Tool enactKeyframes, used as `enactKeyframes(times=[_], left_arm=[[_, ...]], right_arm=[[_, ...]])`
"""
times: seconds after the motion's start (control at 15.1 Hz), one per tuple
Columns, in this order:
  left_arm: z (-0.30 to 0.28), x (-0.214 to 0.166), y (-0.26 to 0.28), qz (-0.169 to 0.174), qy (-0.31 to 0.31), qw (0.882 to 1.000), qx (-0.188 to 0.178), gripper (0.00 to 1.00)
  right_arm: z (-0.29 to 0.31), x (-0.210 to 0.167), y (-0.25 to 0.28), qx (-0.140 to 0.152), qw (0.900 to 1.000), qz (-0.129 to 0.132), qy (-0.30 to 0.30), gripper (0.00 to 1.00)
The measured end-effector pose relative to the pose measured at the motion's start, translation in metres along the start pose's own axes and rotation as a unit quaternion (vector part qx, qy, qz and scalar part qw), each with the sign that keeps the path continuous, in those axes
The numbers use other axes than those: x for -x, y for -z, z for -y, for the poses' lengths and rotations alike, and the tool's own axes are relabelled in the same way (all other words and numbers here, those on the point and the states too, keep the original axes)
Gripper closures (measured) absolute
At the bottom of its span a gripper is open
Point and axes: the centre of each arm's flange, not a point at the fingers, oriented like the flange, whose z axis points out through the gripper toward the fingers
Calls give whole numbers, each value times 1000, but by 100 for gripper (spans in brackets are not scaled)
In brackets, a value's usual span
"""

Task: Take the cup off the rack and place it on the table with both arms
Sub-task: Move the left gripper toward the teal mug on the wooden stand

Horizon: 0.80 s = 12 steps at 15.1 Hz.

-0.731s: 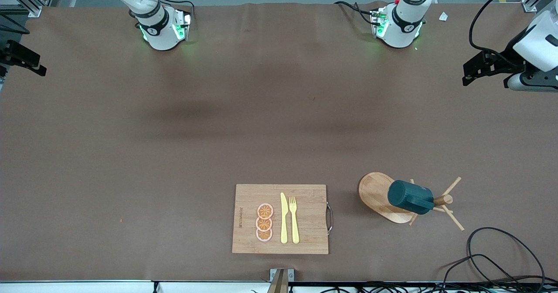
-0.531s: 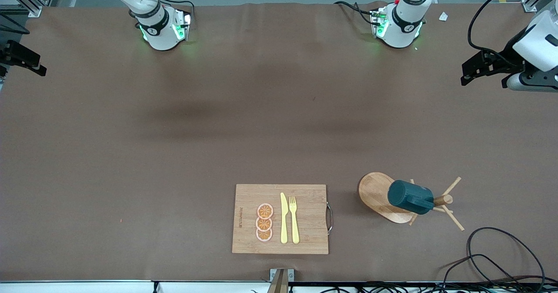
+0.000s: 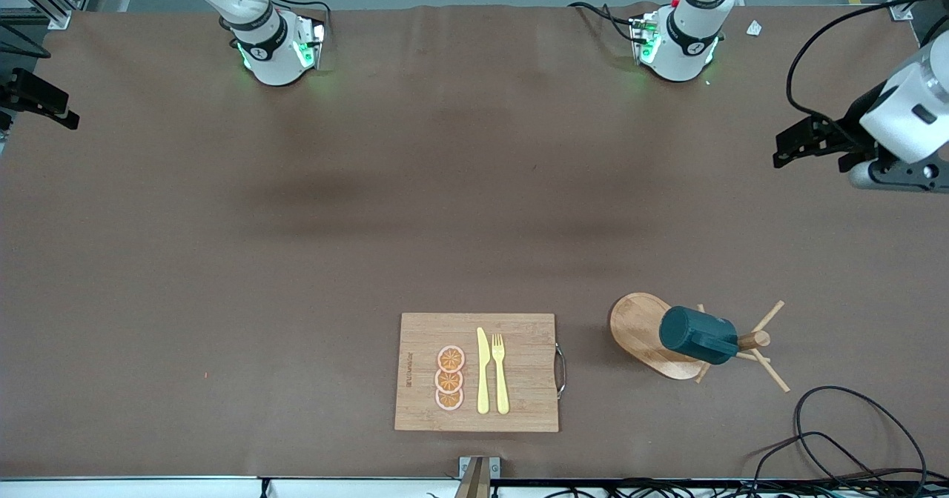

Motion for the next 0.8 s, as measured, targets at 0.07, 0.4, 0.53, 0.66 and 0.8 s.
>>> enactKeyframes(times=[0.07,0.4,0.53,0.66,0.8], left_arm=[[1,-8,-6,-6,19,1000,3,0],[20,-41,-37,-29,125,992,16,0],[29,-52,-60,-33,183,981,53,0],[35,-61,-84,-36,245,965,86,0],[38,-66,-107,-36,303,947,99,0]], right_arm=[[0,0,0,0,1000,0,0,0],[0,0,0,0,1000,0,0,0],[0,0,0,0,1000,0,0,0],[0,0,0,0,1000,0,0,0],[0,0,0,0,1000,0,0,0]])
